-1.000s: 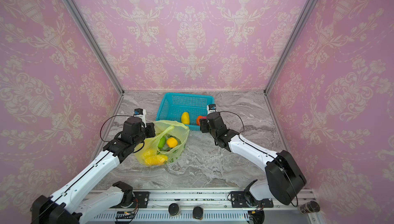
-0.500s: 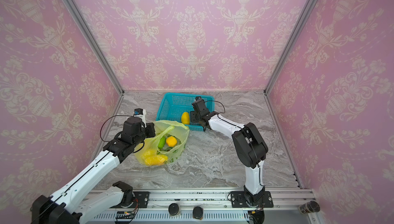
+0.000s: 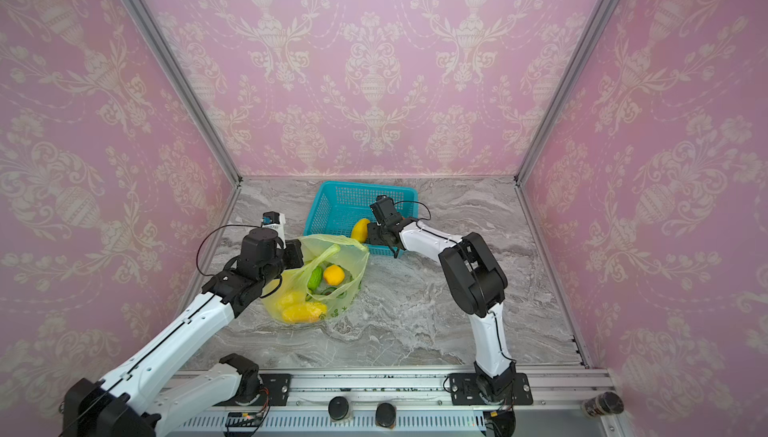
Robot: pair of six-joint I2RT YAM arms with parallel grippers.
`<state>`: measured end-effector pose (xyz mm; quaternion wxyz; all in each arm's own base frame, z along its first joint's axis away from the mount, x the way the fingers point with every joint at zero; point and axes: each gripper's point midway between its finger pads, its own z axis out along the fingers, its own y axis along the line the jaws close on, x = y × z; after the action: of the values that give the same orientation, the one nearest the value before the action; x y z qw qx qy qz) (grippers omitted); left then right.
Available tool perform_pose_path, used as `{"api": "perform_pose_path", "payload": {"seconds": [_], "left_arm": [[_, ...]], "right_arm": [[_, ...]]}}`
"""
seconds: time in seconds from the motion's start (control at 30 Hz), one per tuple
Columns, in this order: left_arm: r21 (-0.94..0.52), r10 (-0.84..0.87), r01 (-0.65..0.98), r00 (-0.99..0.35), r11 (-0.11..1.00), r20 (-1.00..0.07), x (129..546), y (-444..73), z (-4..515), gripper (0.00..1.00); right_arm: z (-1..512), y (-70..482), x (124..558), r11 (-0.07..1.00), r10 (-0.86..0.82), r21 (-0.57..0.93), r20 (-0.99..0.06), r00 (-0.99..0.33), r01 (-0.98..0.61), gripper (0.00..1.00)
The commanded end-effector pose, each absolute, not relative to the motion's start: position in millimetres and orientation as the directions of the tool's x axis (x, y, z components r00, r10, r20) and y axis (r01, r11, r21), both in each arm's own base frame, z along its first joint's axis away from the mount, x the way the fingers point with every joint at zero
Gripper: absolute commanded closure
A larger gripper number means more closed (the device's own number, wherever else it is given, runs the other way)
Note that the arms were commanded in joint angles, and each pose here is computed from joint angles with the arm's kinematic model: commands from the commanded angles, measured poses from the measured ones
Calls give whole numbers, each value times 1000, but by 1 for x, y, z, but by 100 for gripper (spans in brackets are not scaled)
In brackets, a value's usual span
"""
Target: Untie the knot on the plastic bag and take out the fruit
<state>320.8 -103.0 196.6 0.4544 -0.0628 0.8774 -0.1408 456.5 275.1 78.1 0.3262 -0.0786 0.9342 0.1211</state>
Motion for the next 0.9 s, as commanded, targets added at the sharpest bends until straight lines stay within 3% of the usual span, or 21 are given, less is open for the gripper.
{"api": "perform_pose_path", "payload": {"seconds": [0.0, 0.1, 0.27, 0.43, 0.53, 0.67, 0.87], "left_arm": [[-292, -217, 34, -588, 956, -779, 319, -105, 192, 100], [-291, -215, 35, -592, 956, -777, 319, -106, 192, 100], [-285, -219, 26, -574, 958, -789, 319, -102, 196, 100], [-292, -218, 33, -587, 956, -780, 319, -105, 193, 100], [-284, -216, 27, -582, 958, -784, 319, -103, 194, 100], [-283, -221, 22, -567, 959, -793, 319, -101, 198, 100], [-292, -219, 33, -584, 956, -782, 319, -105, 194, 100]], "right_arm": [[116, 268, 451, 952, -43, 193, -681, -731, -236, 38], [136, 261, 441, 948, -20, 209, -713, -701, -239, 32], [177, 240, 408, 936, 44, 255, -767, -640, -242, 33], [221, 218, 363, 912, 121, 303, -843, -524, -276, 48], [246, 224, 330, 872, 127, 307, -894, -430, -382, 56], [279, 254, 277, 781, 54, 208, -962, -268, -589, 66], [295, 301, 210, 606, -23, 71, -994, -107, -792, 69]]}}
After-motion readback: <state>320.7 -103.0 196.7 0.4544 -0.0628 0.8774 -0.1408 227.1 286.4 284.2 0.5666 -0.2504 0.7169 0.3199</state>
